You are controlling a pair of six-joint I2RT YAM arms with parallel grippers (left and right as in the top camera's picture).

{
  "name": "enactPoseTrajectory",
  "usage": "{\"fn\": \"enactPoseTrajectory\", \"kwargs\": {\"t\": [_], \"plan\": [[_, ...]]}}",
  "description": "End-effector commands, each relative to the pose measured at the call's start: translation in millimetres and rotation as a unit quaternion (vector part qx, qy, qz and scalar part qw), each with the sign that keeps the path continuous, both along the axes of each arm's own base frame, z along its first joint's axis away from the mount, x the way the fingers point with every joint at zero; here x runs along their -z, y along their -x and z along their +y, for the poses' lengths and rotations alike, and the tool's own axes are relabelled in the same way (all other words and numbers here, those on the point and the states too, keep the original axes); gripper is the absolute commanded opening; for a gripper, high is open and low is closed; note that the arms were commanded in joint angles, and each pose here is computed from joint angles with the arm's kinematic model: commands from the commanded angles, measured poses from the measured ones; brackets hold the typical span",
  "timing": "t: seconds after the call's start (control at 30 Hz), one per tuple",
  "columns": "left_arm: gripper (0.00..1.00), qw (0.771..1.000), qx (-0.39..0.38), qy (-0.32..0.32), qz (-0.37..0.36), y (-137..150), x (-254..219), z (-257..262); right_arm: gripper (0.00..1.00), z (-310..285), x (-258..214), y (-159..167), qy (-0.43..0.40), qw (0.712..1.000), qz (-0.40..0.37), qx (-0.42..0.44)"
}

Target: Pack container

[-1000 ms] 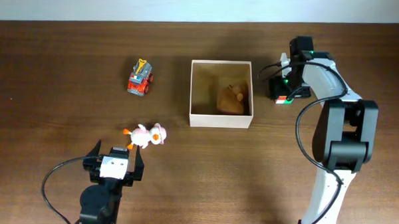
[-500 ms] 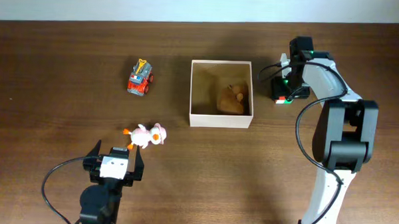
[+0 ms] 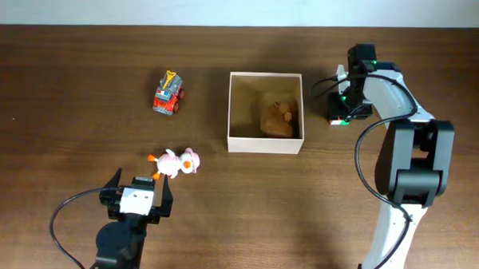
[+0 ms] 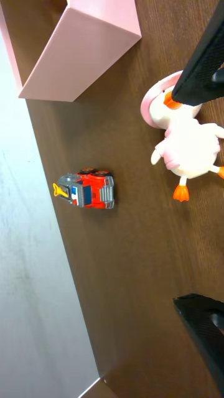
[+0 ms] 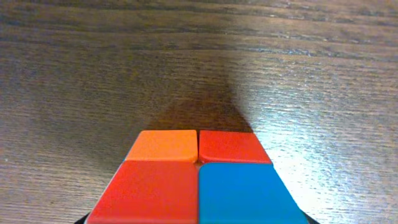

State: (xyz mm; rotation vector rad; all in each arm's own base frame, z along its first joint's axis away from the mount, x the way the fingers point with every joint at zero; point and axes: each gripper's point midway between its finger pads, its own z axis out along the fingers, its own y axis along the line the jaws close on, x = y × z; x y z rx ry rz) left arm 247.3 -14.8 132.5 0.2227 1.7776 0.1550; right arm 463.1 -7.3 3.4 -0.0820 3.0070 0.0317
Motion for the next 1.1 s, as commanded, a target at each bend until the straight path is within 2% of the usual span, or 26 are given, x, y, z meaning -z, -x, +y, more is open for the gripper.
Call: {"fn": "enactPoseTrajectory", "kwargs": {"t": [0.0,0.13,0.37,0.47,0.77,1.07], "plan": [[0.99,1.0,0.005,0.007,-0.001,0.3,1.6,-2.5,0.48,1.0,-0.7,-5.6,-0.003,1.0,-0.003,0.004],[0.99,1.0,0.005,0.007,-0.001,0.3,1.6,-2.5,0.61,0.9,-6.0,-9.4,-0.003,1.0,-0.008,0.004],[0.99,1.0,0.005,0.007,-0.001,0.2,1.7,-2.5,0.62,0.9,-6.9,-9.8,-0.003,1.0,-0.009,0.004],[0.99,1.0,0.005,0.007,-0.001,0.3,1.6,-2.5,0.56,0.9,-6.9,-9.8,-0.003,1.0,-0.008,0.004],[0.99,1.0,0.005,0.007,-0.001,0.3,1.8,-2.5,0.46,0.9,-6.6,-9.6,-0.003,1.0,-0.008,0.004],[0.99,1.0,0.005,0.007,-0.001,0.2,1.5,-2.5,0.45,0.7,-18.8,-17.1,-0.003,1.0,-0.018,0.004]]}}
